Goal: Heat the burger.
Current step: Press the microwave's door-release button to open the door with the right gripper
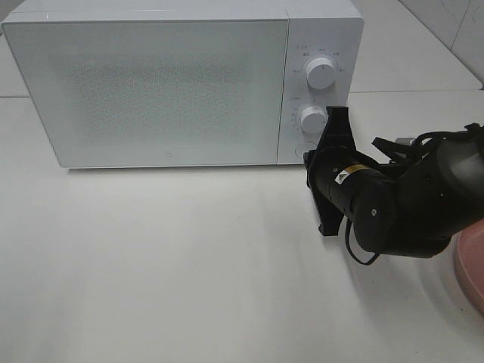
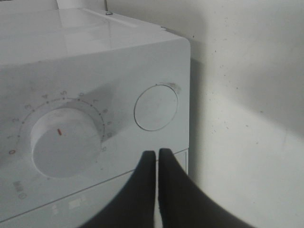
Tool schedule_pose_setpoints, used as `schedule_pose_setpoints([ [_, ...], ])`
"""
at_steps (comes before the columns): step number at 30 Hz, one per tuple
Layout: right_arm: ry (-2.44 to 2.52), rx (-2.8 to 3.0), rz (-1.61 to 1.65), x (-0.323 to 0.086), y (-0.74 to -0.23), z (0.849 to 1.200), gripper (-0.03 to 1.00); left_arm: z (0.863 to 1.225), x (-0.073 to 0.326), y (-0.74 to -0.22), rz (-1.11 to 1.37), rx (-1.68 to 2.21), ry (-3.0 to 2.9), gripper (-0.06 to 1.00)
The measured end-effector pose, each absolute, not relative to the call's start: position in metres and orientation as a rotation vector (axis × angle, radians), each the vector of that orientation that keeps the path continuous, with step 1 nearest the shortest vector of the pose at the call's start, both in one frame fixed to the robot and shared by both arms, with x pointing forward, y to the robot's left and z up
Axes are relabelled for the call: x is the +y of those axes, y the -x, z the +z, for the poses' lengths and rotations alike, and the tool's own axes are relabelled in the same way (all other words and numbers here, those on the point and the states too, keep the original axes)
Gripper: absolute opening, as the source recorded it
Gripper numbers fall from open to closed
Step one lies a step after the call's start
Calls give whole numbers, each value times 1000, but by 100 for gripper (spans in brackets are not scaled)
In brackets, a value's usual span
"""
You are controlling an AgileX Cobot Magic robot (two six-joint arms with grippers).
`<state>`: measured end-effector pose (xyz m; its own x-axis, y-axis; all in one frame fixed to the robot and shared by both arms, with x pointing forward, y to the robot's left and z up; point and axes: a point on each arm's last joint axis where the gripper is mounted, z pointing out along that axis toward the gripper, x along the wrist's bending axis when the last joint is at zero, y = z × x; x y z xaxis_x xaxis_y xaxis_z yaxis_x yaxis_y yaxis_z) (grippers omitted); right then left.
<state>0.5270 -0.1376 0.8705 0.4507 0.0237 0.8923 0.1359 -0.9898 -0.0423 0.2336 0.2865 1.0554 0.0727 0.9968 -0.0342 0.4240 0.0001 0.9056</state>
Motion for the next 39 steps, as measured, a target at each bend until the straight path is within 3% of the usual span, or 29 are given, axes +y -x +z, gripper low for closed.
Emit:
schedule_pose_setpoints([
  [39,2616,-168,-1612,-132,-566,851,0,1055,286,-234,897,1468,-1544,97],
])
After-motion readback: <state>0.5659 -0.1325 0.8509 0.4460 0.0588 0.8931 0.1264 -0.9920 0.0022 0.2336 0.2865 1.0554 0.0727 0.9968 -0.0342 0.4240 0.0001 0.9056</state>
